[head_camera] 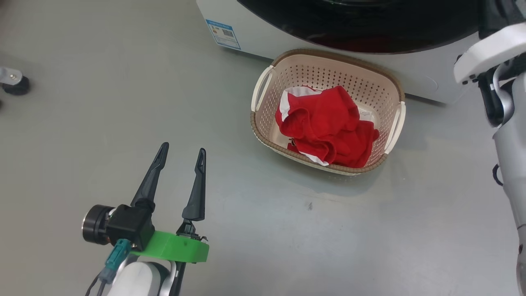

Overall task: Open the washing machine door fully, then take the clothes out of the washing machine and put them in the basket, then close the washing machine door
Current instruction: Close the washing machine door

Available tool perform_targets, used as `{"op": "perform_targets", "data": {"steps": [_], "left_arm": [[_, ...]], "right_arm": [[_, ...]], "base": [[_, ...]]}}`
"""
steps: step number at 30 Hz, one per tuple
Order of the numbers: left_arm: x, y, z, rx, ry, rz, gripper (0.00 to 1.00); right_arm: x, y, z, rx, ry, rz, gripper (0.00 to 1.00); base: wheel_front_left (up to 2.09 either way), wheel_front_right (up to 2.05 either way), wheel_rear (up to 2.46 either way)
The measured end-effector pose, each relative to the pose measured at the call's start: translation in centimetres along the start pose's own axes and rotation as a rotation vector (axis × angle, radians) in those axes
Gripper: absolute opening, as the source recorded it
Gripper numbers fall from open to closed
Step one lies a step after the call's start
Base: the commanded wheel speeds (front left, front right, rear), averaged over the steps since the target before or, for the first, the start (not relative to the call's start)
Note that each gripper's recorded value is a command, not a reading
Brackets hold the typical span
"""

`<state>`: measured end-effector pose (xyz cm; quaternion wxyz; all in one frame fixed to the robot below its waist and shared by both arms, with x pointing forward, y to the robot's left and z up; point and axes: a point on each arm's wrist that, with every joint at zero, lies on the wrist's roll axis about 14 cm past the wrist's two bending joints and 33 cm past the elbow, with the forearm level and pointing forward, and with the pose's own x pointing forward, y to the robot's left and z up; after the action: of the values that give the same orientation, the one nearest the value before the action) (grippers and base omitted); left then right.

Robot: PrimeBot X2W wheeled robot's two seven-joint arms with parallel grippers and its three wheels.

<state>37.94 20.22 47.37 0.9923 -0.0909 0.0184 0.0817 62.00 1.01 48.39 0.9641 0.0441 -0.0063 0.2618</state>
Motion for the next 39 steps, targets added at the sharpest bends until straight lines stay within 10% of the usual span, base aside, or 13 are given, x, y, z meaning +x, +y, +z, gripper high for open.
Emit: {"op": "perform_targets", "data": {"steps": [7,11,39], "left_arm": [[0.3,-0.6,0.9,-0.008,-0.031,-0.023,1.0],[0.4,-1.2,1.1,-0.009,-0.038,-0.05,1.0],[-1.4,-5.5,0.8,-0.008,-0.029,-0.228,1.0]], "right_arm": [[-3.2,0.7,-0.5,0.029,-0.004,-0.007,0.03],[-5.4,0.8,-1.0,0.052,0.011,-0.025,1.0],[-22.0,-3.8,1.0,0.079,-0.02,-0.367,1.0]], "base": [[0.0,0.0,0.0],[0.0,0.0,0.0],[0.0,0.0,0.0]]}}
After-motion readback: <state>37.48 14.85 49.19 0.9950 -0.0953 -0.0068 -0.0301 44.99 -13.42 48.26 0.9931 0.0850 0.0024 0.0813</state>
